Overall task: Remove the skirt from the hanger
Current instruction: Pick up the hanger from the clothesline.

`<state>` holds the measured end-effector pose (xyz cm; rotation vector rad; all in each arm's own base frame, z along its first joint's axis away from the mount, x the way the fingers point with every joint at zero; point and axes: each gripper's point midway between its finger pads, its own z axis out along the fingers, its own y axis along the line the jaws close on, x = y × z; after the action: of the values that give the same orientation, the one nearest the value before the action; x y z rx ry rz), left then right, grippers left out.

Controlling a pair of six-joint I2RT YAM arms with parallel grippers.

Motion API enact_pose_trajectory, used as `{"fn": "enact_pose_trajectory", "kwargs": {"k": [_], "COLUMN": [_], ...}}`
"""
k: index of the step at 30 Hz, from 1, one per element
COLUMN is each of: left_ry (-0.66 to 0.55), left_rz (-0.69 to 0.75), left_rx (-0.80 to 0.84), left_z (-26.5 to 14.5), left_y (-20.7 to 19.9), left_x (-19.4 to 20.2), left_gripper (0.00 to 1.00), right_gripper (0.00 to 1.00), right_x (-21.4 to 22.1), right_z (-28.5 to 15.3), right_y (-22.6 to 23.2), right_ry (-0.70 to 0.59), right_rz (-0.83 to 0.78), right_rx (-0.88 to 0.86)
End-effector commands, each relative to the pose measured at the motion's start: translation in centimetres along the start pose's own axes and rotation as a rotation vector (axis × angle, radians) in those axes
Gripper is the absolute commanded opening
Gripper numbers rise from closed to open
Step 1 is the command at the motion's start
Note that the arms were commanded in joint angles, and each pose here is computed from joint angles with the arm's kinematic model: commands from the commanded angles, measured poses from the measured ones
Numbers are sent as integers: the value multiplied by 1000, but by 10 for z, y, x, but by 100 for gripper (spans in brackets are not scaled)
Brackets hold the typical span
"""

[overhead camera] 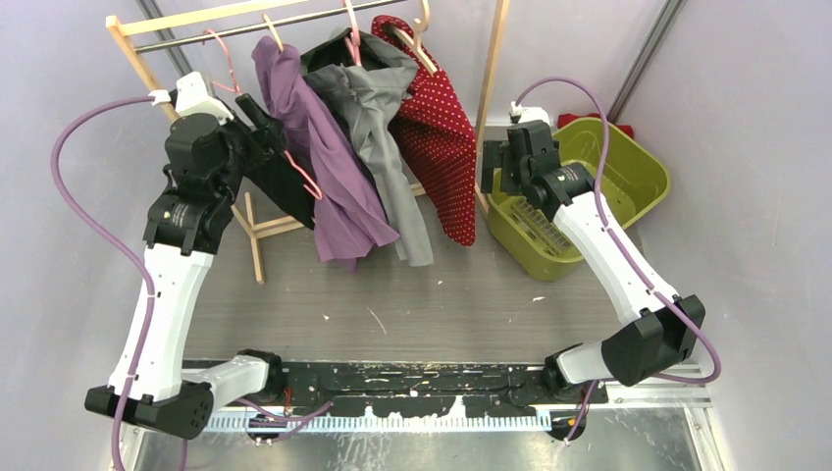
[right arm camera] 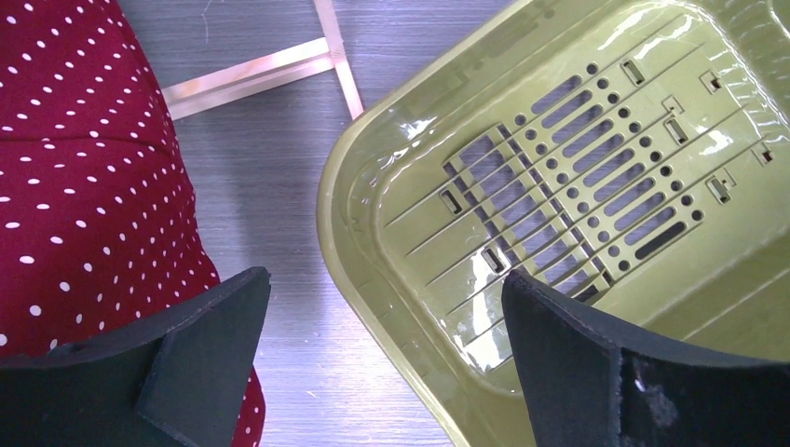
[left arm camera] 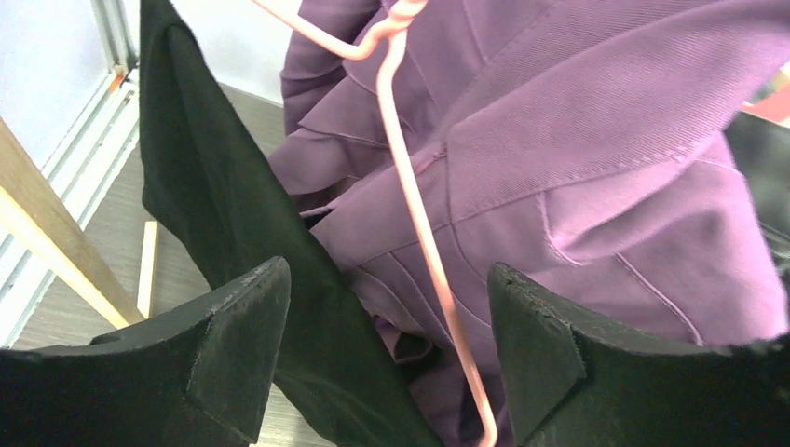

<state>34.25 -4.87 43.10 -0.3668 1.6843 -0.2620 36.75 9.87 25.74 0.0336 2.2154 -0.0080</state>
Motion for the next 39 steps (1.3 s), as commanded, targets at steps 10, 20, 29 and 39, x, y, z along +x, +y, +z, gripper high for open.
{"fn": "enact_pose_trajectory", "kwargs": {"k": [10,20,29,39], "left_ry": [-60,-65,-78,-102], "left_rz": [-12,152,255,299], "left_rx": [-111,-96,-37,-40], "left_z": [19,24,38,30], "left_y": [14,16,6,11], "left_x": [-7,-11,-11,-14], "left_gripper": [43,23,24,19], "right_gripper": [100,100,100,100], "right_x": [-17,-9,-2,-2], "right_z": [-3,7,12,12], "right_y": [20,25,30,25], "right_ry": [-44,-13,1,-1], "right_rz": [-43,-35,-25,-45], "right_rx": [-108,-113,-138,-116]}}
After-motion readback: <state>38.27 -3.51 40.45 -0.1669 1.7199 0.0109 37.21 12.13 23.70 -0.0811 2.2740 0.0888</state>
